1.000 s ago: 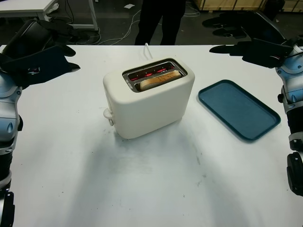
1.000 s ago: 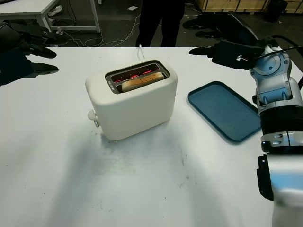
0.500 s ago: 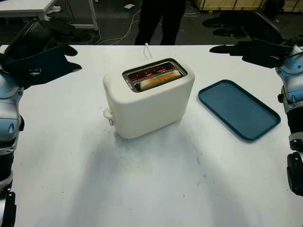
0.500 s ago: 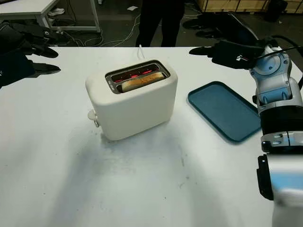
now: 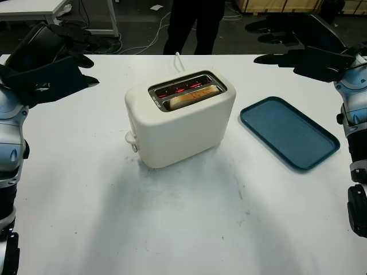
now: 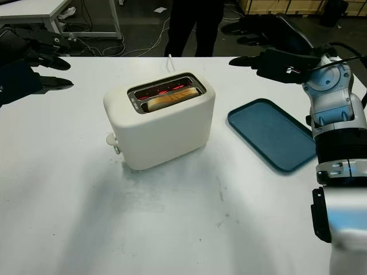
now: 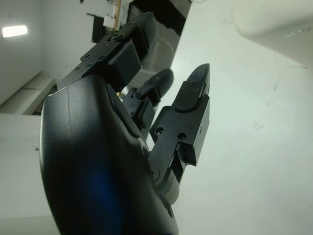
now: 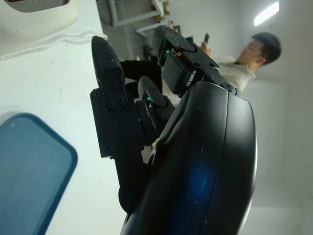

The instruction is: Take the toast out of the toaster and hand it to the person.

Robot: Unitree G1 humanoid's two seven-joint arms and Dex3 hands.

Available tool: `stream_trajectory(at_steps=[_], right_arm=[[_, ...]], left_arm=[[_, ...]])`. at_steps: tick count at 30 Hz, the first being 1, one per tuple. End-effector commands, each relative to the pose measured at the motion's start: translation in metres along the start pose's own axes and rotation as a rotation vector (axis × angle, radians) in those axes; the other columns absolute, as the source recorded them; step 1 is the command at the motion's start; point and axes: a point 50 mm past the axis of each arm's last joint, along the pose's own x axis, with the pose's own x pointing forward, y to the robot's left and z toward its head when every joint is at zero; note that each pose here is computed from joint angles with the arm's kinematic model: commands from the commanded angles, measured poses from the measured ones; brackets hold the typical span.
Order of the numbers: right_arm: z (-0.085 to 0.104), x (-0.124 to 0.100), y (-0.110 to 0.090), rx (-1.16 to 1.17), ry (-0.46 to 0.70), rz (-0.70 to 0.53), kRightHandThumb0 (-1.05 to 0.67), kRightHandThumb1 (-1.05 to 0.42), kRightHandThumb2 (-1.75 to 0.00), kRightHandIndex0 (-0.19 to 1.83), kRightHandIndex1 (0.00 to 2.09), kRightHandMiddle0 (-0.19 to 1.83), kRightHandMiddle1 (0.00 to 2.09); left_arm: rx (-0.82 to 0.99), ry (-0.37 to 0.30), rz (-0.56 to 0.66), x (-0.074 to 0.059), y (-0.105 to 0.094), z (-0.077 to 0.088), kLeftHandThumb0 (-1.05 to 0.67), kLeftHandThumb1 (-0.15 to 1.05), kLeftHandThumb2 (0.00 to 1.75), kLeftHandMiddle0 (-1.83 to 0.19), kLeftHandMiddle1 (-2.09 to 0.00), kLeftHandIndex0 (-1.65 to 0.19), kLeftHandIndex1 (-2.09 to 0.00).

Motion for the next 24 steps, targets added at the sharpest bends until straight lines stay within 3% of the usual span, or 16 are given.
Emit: stream_trajectory(at_steps=[1, 24], right_arm=[[-0.0007, -0.0017, -0.0003, -0.007, 0.007, -0.009, -0.44, -0.92, -0.03, 0.64, 0.00, 0.60, 0.00], [-0.0010, -0.0014, 0.0005, -0.004, 0.001, -0.001, -0.44, -0.92, -0.03, 0.64, 0.00, 0.61, 0.00]], left_arm=[[0.004, 0.004, 0.006, -0.0007, 0.0007, -0.0014, 0.08, 0.83, 0.00, -0.64, -0.50, -0.78, -0.02], [-0.020, 0.001, 0.010, -0.0006, 0.0015, -0.0027, 0.06, 0.83, 0.00, -0.61, -0.52, -0.77, -0.01]])
